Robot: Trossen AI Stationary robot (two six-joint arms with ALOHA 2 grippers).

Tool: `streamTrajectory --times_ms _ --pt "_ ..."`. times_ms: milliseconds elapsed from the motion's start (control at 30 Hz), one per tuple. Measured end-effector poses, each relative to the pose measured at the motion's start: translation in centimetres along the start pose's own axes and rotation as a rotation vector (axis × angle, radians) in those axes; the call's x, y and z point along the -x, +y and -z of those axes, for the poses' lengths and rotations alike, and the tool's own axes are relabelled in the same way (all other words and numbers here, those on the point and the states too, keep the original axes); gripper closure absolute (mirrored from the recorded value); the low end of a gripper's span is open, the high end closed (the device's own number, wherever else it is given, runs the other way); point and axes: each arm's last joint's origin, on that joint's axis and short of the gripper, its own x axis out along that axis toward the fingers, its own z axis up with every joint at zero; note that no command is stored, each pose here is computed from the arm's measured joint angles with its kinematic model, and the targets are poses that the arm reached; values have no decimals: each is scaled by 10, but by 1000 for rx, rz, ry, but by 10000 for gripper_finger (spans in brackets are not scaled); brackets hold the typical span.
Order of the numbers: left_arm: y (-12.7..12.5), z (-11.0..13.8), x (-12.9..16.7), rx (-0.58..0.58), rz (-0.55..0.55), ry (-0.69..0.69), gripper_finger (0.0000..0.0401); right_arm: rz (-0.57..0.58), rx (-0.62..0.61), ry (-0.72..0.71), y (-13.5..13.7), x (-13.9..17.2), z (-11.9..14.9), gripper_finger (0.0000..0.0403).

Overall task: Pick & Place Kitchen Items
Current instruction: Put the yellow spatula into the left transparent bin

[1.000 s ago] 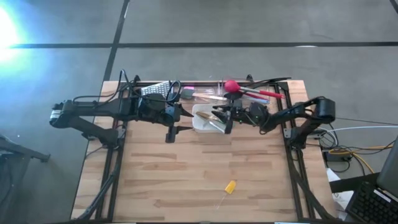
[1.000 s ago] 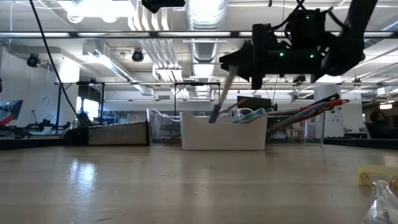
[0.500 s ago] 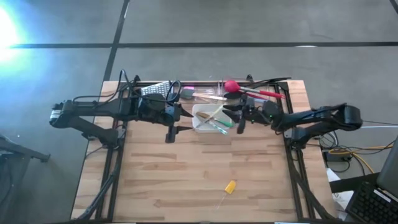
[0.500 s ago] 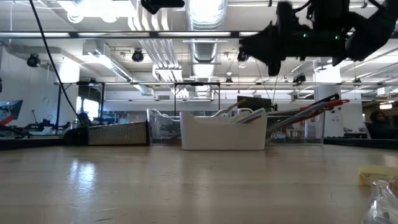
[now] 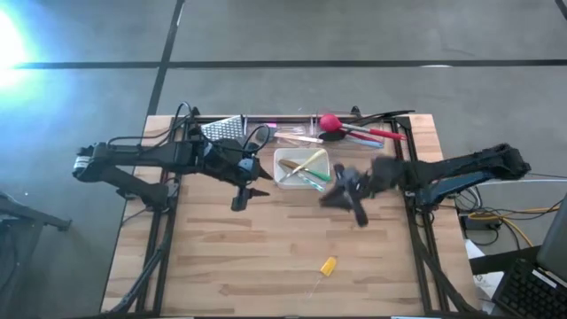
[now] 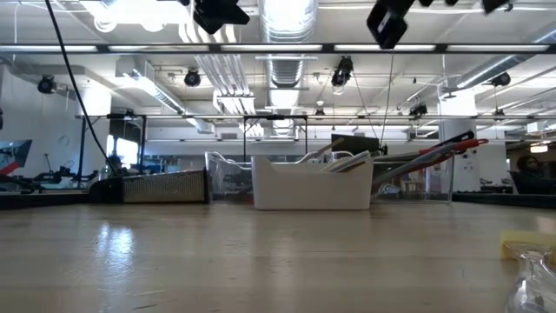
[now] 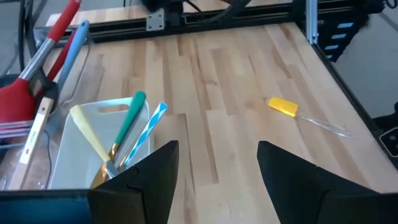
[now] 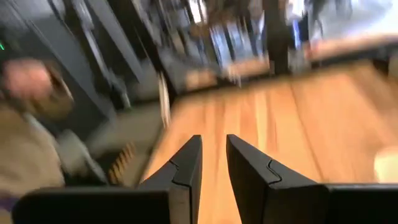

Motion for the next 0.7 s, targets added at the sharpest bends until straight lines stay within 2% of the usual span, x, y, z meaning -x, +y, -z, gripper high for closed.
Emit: streamTrajectory --times_ms 233,400,533,700 --pt "0 0 0 6 -4 1 176 188 117 460 72 -28 26 335" --pt "0 0 0 8 -5 0 176 250 131 734 111 -46 48 335" --pt "0 0 0 8 -5 -2 176 299 138 862 129 -66 63 329" --pt "0 0 0 9 -5 -2 176 364 97 966 135 -95 76 303"
